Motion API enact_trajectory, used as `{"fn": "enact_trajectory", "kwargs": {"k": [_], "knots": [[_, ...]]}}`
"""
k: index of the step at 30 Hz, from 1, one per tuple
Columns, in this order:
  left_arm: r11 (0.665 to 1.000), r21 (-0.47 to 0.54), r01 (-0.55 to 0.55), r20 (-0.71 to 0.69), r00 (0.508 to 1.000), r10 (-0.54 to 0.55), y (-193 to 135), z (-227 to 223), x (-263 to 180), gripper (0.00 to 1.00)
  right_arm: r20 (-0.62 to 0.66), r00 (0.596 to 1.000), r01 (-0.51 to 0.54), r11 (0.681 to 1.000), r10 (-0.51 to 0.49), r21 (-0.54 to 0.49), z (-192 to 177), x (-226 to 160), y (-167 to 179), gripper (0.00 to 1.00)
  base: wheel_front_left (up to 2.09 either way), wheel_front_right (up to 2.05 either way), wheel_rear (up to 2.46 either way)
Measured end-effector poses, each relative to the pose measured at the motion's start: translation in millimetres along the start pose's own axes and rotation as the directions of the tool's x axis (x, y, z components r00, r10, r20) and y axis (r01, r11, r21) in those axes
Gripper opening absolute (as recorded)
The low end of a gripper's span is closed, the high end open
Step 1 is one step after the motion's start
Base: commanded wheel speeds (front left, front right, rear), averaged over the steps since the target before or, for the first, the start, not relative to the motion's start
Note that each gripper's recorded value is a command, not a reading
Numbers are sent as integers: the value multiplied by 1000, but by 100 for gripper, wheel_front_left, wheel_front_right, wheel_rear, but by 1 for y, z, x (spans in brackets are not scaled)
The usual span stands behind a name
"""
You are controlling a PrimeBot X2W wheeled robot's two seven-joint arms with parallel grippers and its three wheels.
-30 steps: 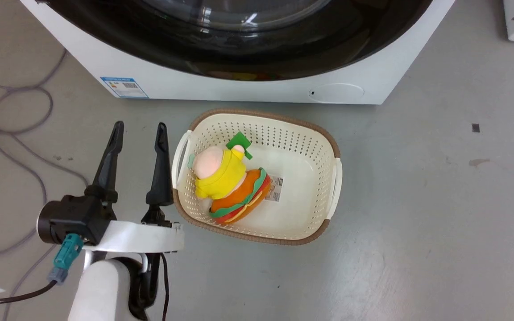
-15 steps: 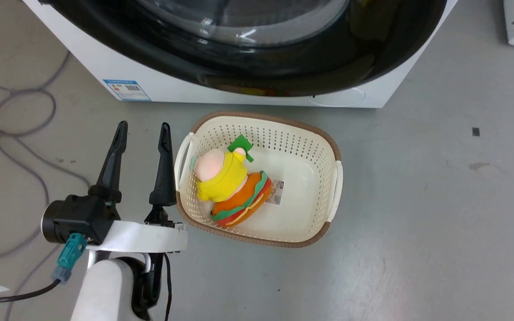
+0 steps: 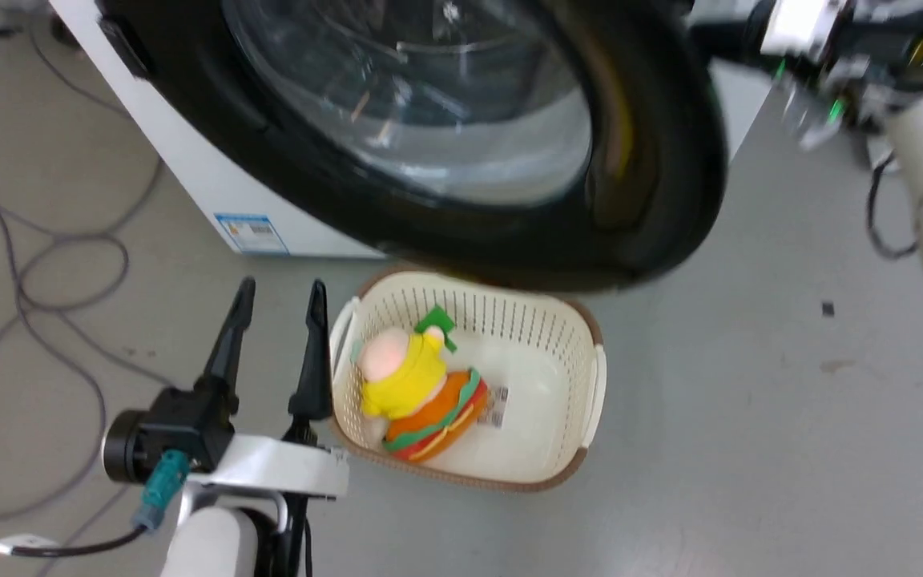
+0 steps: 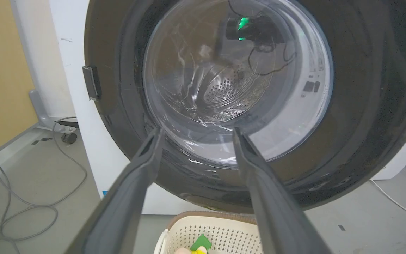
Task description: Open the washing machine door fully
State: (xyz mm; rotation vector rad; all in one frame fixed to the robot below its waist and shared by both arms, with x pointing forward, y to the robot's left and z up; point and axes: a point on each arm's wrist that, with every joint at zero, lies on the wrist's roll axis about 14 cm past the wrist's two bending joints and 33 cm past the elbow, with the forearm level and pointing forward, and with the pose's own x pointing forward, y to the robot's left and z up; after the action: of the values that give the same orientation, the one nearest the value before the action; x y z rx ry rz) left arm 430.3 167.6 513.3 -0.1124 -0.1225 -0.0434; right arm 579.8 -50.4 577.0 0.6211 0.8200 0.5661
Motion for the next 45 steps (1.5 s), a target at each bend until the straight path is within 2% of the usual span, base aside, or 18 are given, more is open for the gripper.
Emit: {"fn": "enact_trajectory", "kwargs": {"k": [11,21,29,45], "knots": [[999,31,-6,0,1000,6,-1,12,-38,100,-79,992,-100,995,101,18,-63,-22,26,0,0,0,0],[999,36,-6,-28,1000,7,-3,6,-61,100,-160,965,-204,979,206,26,-112,-27,52,0,0,0,0],[999,37,-15,-45,999,17,0,2,-68,100,-236,927,-292,956,292,35,-143,-25,75,0,0,0,0],[999,36,-26,-85,996,29,2,-10,-74,100,-355,825,-442,894,440,80,-200,-30,107,0,0,0,0]]}}
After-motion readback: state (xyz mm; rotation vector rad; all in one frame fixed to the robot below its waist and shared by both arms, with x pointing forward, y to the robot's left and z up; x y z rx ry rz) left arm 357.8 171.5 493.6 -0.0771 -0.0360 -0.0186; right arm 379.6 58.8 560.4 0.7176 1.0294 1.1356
